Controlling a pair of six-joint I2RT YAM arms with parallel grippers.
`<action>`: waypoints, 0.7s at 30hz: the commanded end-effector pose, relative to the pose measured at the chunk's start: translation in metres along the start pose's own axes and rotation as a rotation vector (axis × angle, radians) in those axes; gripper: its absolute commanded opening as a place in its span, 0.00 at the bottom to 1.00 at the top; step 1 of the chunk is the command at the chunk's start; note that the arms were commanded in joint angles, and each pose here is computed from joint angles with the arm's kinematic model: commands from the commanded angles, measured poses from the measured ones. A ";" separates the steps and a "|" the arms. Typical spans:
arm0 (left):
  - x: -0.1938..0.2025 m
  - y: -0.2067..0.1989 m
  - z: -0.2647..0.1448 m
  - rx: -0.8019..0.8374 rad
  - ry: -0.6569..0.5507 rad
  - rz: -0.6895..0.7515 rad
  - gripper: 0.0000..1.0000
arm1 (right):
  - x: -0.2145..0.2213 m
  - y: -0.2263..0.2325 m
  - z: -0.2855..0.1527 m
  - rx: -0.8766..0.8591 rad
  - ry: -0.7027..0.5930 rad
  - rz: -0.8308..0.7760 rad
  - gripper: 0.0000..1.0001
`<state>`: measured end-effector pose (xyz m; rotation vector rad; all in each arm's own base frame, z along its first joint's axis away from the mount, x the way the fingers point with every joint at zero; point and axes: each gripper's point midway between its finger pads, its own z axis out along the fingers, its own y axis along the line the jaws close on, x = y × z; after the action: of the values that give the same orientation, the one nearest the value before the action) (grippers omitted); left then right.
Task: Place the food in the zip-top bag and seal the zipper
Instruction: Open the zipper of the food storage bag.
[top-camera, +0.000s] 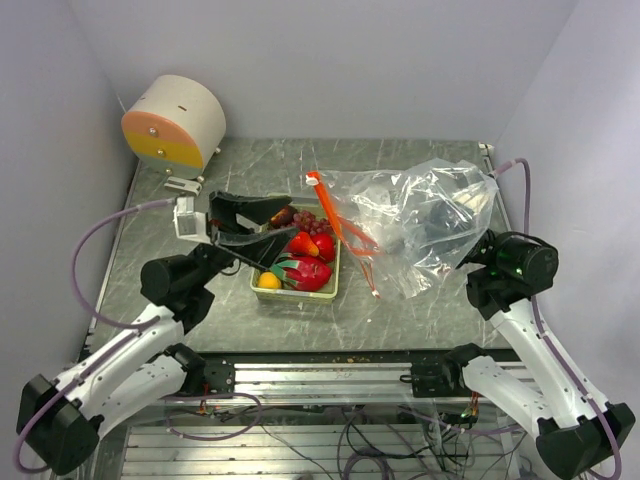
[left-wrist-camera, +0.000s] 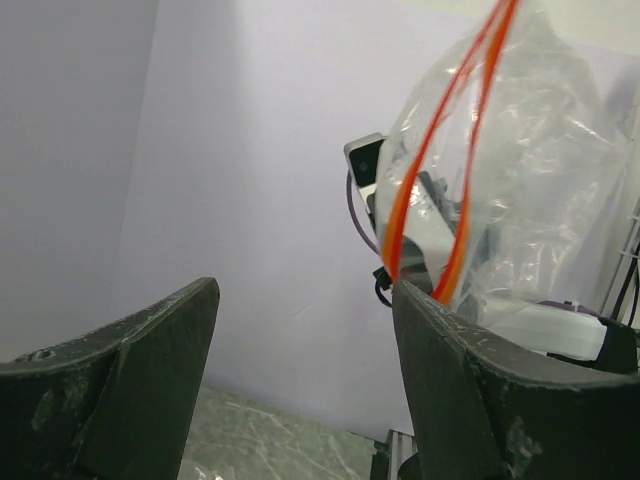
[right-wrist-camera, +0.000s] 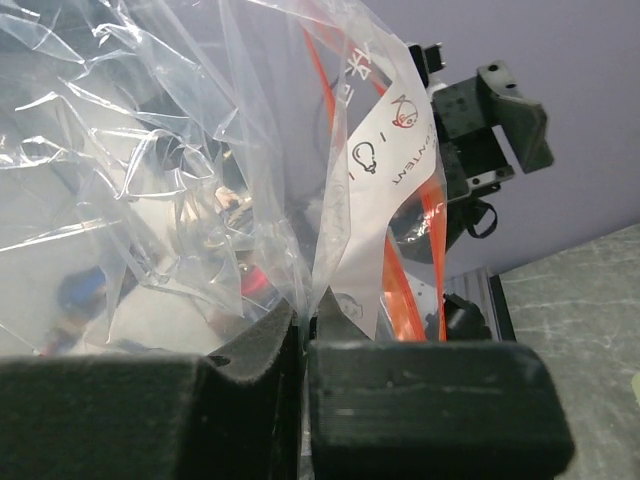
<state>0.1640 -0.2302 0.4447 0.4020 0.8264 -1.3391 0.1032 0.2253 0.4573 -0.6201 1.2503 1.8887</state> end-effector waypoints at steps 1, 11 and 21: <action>-0.020 -0.018 0.017 0.103 -0.069 0.008 0.81 | -0.002 0.004 0.000 -0.024 -0.006 -0.019 0.00; 0.022 -0.015 0.055 0.056 0.039 0.045 0.82 | -0.001 -0.019 0.003 -0.004 -0.006 0.022 0.00; 0.063 -0.005 0.069 0.021 0.107 0.036 0.80 | 0.003 -0.014 0.003 -0.024 0.009 0.026 0.00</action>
<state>0.1763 -0.3206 0.4370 0.5148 0.9278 -1.3328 0.1231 0.2345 0.4430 -0.5870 1.2917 1.9319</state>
